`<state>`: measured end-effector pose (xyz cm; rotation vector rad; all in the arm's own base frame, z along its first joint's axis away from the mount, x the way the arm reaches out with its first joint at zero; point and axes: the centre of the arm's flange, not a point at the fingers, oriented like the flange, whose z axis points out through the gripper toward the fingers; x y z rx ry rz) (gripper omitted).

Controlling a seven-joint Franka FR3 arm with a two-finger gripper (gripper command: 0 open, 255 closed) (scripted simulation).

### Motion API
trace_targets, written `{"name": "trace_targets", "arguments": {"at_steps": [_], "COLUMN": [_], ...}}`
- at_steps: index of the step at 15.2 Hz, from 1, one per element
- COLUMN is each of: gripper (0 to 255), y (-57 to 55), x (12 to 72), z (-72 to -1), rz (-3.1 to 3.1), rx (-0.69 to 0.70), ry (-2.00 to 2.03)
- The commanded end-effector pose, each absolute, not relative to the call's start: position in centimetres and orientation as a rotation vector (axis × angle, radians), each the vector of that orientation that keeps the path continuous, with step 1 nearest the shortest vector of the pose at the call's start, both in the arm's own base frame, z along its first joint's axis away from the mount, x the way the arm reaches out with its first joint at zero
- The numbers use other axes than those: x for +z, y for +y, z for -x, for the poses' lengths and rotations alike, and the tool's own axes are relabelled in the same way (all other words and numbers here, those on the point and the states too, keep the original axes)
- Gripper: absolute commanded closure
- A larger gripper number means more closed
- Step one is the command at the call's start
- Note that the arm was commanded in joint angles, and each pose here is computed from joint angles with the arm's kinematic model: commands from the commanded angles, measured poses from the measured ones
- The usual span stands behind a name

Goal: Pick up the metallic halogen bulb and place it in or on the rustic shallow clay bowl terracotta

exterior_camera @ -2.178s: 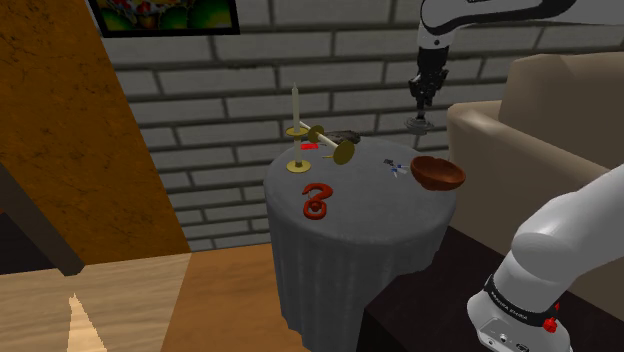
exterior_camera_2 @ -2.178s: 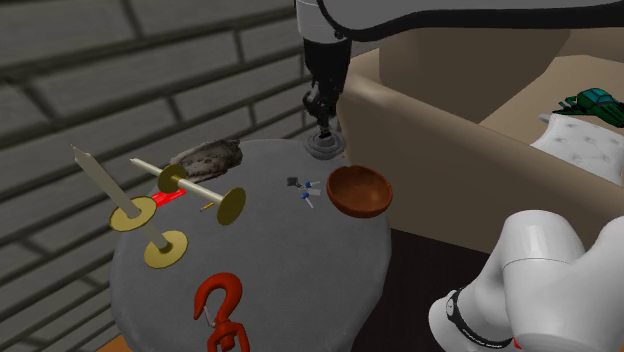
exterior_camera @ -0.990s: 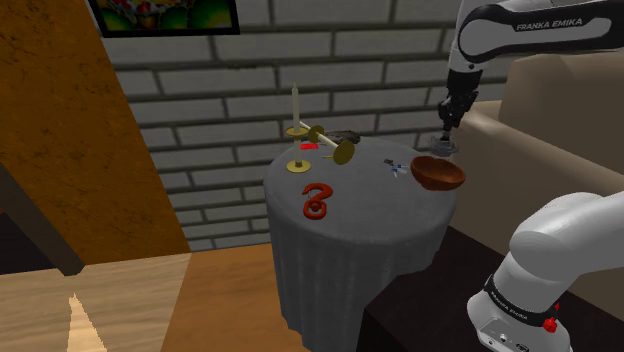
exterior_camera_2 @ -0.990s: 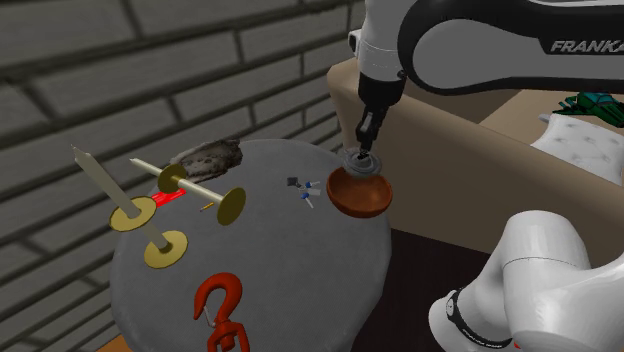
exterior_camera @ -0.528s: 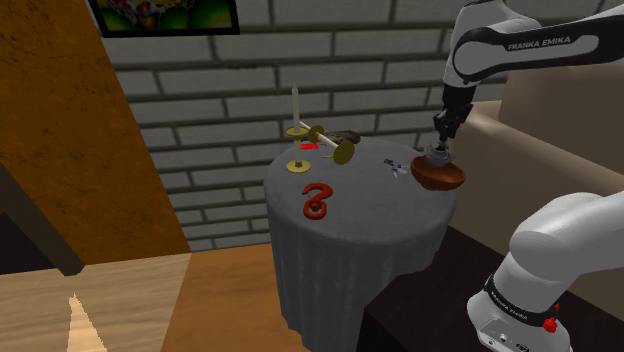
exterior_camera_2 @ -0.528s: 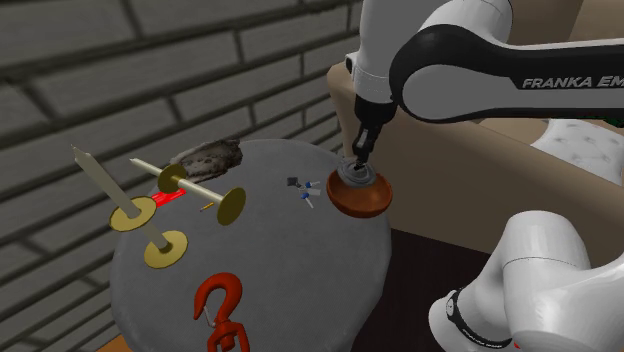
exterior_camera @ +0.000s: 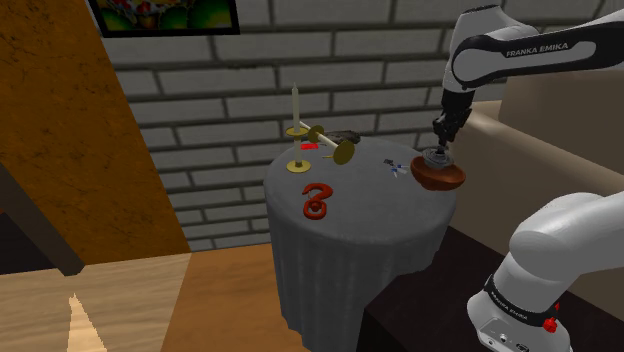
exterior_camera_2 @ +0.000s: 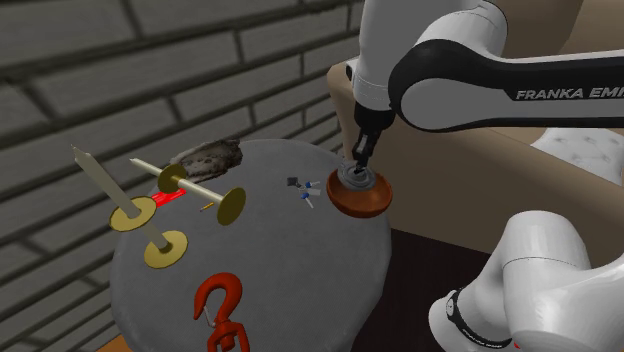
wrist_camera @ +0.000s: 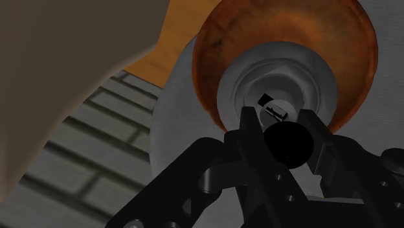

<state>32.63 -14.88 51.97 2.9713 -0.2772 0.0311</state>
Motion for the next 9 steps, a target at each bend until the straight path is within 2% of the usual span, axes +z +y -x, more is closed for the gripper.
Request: {"name": "trace_targets", "arguments": {"at_steps": [1,2,7,9], "gripper": [255,0,0,0], "y": [-14.9,-14.9,-14.9,-14.5], "x": [52.0,52.0,52.0,54.6], "z": [-32.6,-32.6,-32.6,-32.6], "rz": [-2.971,-2.971,-2.971,-2.971], "rx": [0.031,0.031,0.031,0.031], "ry": [-0.277,-0.277,-0.277,-0.277]}}
